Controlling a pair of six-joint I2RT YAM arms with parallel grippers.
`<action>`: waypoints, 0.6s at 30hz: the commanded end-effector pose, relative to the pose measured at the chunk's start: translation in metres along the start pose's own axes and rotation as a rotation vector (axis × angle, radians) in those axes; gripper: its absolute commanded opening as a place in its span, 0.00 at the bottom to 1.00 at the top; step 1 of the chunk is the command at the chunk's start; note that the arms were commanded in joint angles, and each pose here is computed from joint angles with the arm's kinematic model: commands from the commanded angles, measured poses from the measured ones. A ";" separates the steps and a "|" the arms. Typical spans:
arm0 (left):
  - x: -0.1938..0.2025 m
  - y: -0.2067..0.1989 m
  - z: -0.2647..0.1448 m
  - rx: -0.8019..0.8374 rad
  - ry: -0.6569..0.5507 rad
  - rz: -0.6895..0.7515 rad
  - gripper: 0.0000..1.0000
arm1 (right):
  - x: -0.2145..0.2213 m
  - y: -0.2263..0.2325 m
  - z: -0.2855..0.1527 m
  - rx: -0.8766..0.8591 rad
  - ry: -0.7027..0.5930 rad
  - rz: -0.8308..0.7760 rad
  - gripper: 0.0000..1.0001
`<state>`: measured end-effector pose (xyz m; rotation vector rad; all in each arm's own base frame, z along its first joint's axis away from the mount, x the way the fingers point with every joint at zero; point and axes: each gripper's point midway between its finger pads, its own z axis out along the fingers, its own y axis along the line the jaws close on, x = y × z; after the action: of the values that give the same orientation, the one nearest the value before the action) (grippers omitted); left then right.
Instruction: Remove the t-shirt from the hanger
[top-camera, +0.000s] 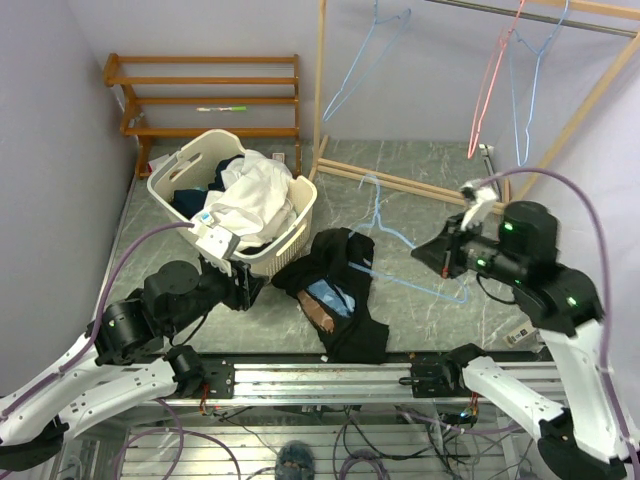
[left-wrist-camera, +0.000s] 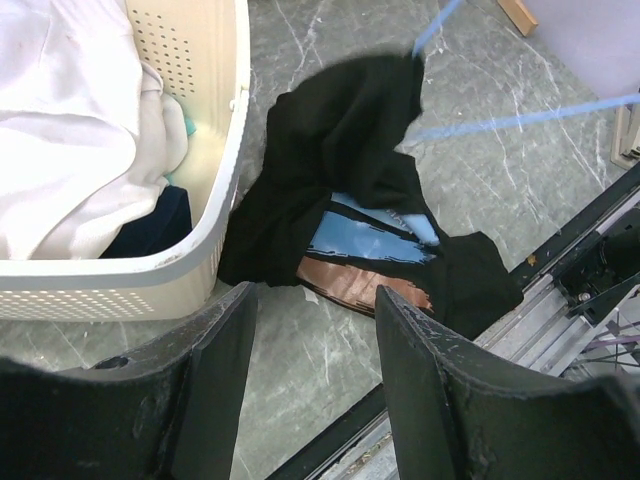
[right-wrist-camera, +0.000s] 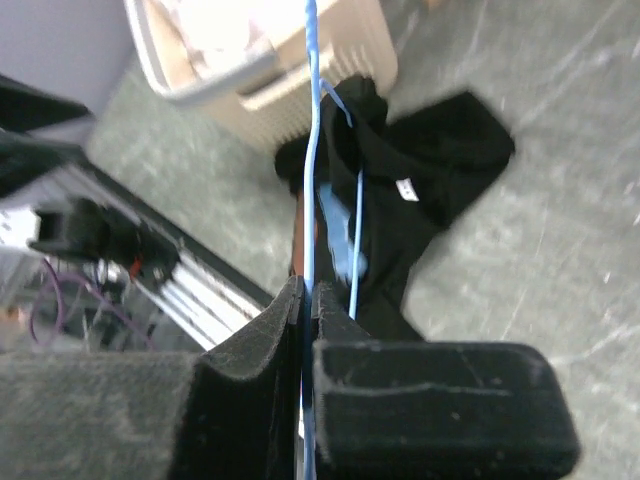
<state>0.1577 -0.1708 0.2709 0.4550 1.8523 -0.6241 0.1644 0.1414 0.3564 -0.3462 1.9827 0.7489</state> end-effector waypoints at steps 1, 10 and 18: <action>0.000 0.003 -0.001 -0.019 -0.014 -0.015 0.61 | 0.047 -0.011 0.012 -0.005 0.195 -0.003 0.00; 0.002 0.003 0.002 -0.018 -0.001 -0.015 0.61 | 0.004 -0.016 -0.017 0.121 0.051 -0.007 0.00; 0.002 0.003 0.001 -0.019 -0.004 -0.016 0.62 | -0.042 0.022 -0.063 0.020 -0.164 -0.037 0.00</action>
<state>0.1581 -0.1697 0.2696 0.4461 1.8561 -0.6208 0.1471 0.1206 0.3876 -0.3260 1.9708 0.6662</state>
